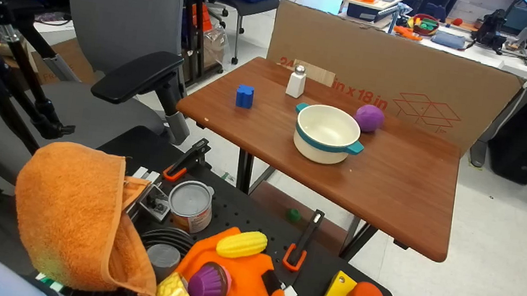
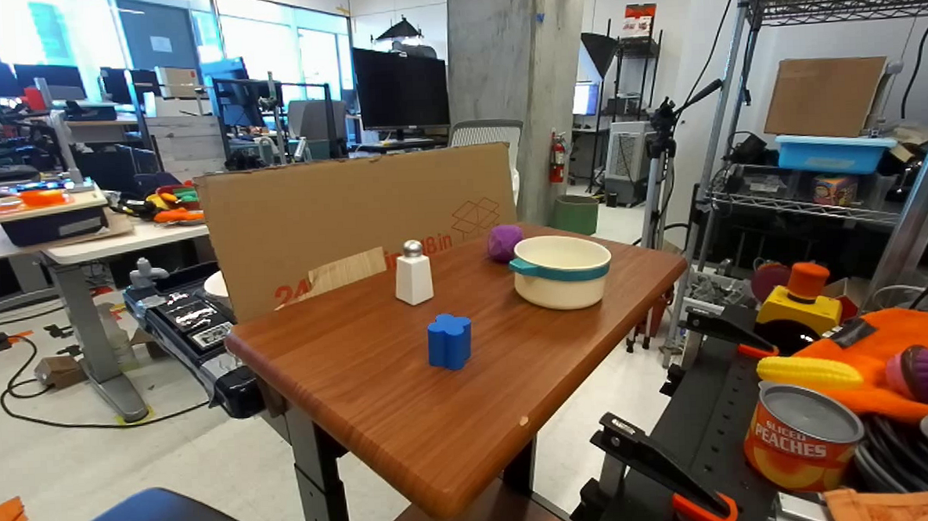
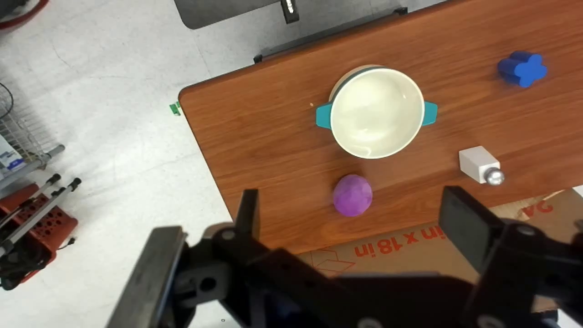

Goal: Pick up the white bowl and slightly move it to the right.

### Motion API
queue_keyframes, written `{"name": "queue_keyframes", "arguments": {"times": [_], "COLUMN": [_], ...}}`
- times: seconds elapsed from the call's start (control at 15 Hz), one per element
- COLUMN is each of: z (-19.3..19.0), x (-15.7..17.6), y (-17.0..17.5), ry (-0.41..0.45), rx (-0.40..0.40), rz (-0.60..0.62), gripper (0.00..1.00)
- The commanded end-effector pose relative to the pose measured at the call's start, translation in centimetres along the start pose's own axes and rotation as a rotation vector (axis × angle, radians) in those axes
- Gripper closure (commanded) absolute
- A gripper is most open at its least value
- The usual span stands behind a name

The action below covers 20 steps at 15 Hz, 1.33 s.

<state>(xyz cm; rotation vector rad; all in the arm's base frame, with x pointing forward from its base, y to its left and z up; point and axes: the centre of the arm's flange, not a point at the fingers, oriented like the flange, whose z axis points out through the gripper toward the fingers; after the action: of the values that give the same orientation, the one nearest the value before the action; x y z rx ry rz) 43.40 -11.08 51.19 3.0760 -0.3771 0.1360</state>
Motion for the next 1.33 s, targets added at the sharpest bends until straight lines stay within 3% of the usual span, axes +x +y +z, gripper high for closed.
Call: {"name": "queue_keyframes", "arguments": {"times": [0.0, 0.33, 0.6, 0.93, 1.27], "z": [4.1, 12.2, 17.8, 23.0, 27.2], "x": [4.4, 8.6, 10.0, 10.8, 12.1], "y": [-1.2, -3.7, -6.2, -8.3, -8.3], "ry": [-0.017, -0.069, -0.145, -0.225, -0.266], "rx": [-0.016, -0.015, -0.027, -0.041, -0.092], "rz": [-0.017, -0.071, -0.14, -0.246, -0.299], "gripper": [0.0, 0.0, 0.0, 0.0, 0.0]}}
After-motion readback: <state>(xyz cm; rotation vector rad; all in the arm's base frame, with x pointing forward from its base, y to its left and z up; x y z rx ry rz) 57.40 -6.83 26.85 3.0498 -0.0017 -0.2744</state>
